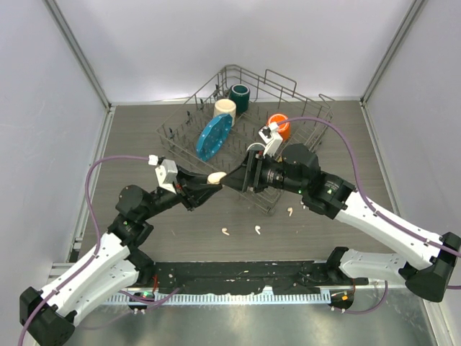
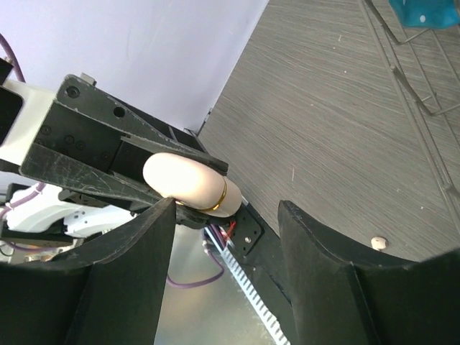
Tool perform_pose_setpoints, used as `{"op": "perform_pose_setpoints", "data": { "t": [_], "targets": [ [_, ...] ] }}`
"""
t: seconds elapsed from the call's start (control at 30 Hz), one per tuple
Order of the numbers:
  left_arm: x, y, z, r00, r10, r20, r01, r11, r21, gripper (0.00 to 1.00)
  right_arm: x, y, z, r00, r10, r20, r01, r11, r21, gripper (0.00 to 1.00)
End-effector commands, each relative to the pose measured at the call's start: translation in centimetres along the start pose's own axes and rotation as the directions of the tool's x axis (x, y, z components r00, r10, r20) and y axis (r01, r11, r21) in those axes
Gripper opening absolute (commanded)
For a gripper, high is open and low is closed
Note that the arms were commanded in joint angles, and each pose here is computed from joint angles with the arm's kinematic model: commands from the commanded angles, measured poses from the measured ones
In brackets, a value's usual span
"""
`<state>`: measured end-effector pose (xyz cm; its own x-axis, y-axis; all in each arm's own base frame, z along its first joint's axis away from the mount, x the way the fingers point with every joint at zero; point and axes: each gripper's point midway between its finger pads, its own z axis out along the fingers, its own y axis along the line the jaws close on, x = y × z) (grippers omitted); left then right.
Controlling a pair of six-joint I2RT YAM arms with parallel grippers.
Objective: Insert the wireless bluetooth earbuds into the charging case
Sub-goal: Open the charging case.
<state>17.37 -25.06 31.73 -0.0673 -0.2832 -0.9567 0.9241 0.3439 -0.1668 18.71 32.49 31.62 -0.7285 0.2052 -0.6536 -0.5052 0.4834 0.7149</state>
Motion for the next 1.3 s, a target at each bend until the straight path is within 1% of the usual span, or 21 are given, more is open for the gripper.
{"op": "perform_pose_setpoints", "data": {
  "t": [0.0,0.2,0.27,0.3,0.37,0.4,0.47,0.5,0.6,0.77,0.83,0.93,1.07,1.1,1.13,1.17,1.2,1.23,1.27],
  "targets": [
    [-2.1,-3.1,-0.1,0.997,0.056,0.055,-0.064,0.987,0.149,0.00,-2.4,0.4,1.1,0.992,0.066,0.109,-0.064,0.998,-0.027,0.64],
    [-2.2,-3.1,-0.3,0.996,0.065,0.060,-0.073,0.987,0.140,0.00,-2.1,0.5,1.5,0.989,0.114,0.094,-0.109,0.992,-0.059,0.65],
    [-2.1,-2.6,-0.3,0.995,0.072,0.065,-0.079,0.990,0.113,0.00,-2.1,0.9,1.4,0.989,0.120,0.091,-0.113,0.991,-0.076,0.70],
    [-2.1,-2.6,-0.5,0.995,0.077,0.070,-0.085,0.990,0.109,0.00,-2.2,1.3,1.2,0.988,0.131,0.087,-0.123,0.988,-0.096,0.75],
    [-1.9,-2.3,-0.6,0.994,0.090,0.066,-0.096,0.991,0.092,0.00,-2.4,1.6,0.8,0.985,0.147,0.087,-0.137,0.984,-0.115,0.78],
    [-2.1,-2.0,-0.6,0.993,0.096,0.075,-0.101,0.992,0.072,0.00,-2.4,2.1,0.6,0.983,0.166,0.079,-0.154,0.978,-0.144,0.82],
    [-1.9,-1.6,-0.7,0.991,0.108,0.074,-0.112,0.992,0.052,0.00,-2.5,2.6,-0.1,0.978,0.192,0.076,-0.178,0.970,-0.169,0.84],
    [-2.3,-1.4,-0.8,0.990,0.116,0.085,-0.119,0.992,0.033,0.00,-3.1,3.3,-0.3,0.976,0.197,0.095,-0.174,0.962,-0.211,0.86],
    [-2.2,-0.9,-1.0,0.987,0.136,0.089,-0.137,0.991,0.007,0.00,-3.0,4.2,-1.0,0.968,0.240,0.076,-0.214,0.944,-0.253,0.87],
    [-2.7,-0.3,-1.0,0.980,0.169,0.104,-0.166,0.986,-0.032,0.00,-2.1,5.1,-1.2,0.955,0.297,0.010,-0.279,0.907,-0.315,0.87],
    [-2.9,-0.1,-1.0,0.977,0.182,0.111,-0.179,0.983,-0.043,0.00,-2.0,5.3,-1.1,0.953,0.303,0.001,-0.286,0.900,-0.328,0.87],
    [-2.9,0.3,-1.0,0.974,0.197,0.114,-0.191,0.979,-0.064,0.00,-1.6,5.2,-1.0,0.954,0.299,-0.018,-0.288,0.900,-0.327,0.84],
    [-3.1,1.4,-1.3,0.970,0.208,0.128,-0.192,0.973,-0.127,0.00,-2.9,4.5,-2.1,0.967,0.240,0.084,-0.211,0.941,-0.266,0.79],
    [-3.0,1.4,-1.5,0.968,0.211,0.134,-0.193,0.972,-0.134,0.00,-2.6,2.7,-2.1,0.975,0.192,0.108,-0.171,0.969,-0.177,0.78],
    [-3.0,1.6,-1.6,0.968,0.210,0.137,-0.190,0.971,-0.144,0.00,-3.0,2.3,-2.9,0.978,0.155,0.139,-0.136,0.981,-0.138,0.77],
    [-2.9,1.8,-1.8,0.969,0.205,0.139,-0.183,0.970,-0.158,0.00,-3.6,2.1,-3.6,0.978,0.123,0.169,-0.106,0.989,-0.104,0.75],
    [-2.8,1.8,-2.0,0.969,0.207,0.139,-0.184,0.970,-0.160,0.00,-3.2,-0.5,-3.9,0.981,0.071,0.182,-0.076,0.997,0.021,0.72],
    [-2.6,1.8,-2.1,0.970,0.205,0.133,-0.183,0.970,-0.163,0.00,-3.5,-0.8,-4.9,0.979,0.047,0.201,-0.059,0.997,0.052,0.70],
    [-2.4,1.8,-2.2,0.970,0.203,0.131,-0.181,0.970,-0.163,0.00,-2.8,-1.9,-5.5,0.983,0.030,0.181,-0.051,0.993,0.111,0.68]
  ]
}}
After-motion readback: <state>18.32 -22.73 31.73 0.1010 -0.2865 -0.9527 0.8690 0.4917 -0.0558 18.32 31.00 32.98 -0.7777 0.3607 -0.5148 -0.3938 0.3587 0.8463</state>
